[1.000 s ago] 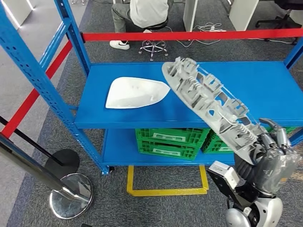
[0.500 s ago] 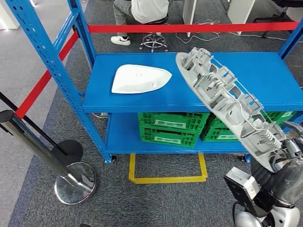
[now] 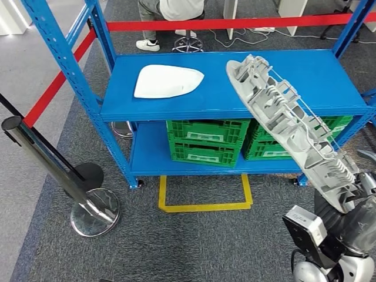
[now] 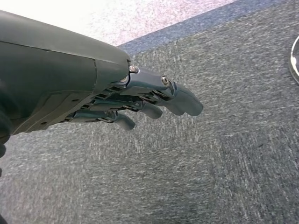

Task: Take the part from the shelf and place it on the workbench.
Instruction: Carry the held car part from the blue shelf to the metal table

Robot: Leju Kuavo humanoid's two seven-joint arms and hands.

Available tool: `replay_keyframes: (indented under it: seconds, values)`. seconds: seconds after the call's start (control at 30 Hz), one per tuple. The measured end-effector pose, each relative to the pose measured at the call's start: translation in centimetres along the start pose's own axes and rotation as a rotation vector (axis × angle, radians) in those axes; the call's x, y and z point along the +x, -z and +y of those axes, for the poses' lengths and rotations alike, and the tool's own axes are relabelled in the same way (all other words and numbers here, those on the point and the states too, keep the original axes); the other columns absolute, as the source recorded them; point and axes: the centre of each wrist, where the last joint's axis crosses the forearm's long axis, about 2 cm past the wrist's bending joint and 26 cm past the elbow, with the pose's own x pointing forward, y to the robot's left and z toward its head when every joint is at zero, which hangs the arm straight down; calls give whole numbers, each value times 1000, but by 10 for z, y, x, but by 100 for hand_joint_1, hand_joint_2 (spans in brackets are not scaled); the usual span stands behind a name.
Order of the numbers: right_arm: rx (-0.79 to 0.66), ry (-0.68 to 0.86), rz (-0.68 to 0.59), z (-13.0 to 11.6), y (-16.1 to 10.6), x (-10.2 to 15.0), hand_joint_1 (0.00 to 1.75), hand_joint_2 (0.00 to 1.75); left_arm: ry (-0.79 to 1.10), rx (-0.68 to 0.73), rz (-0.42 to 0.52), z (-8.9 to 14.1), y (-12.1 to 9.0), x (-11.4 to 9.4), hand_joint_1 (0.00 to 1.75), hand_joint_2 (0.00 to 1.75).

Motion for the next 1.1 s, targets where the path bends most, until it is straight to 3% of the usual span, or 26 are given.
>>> replay_keyframes:
  seconds: [1.1]
  values:
    - [7, 88, 64, -7, -17, -2, 175, 175, 26, 13, 12, 5, -1, -5, 0, 175]
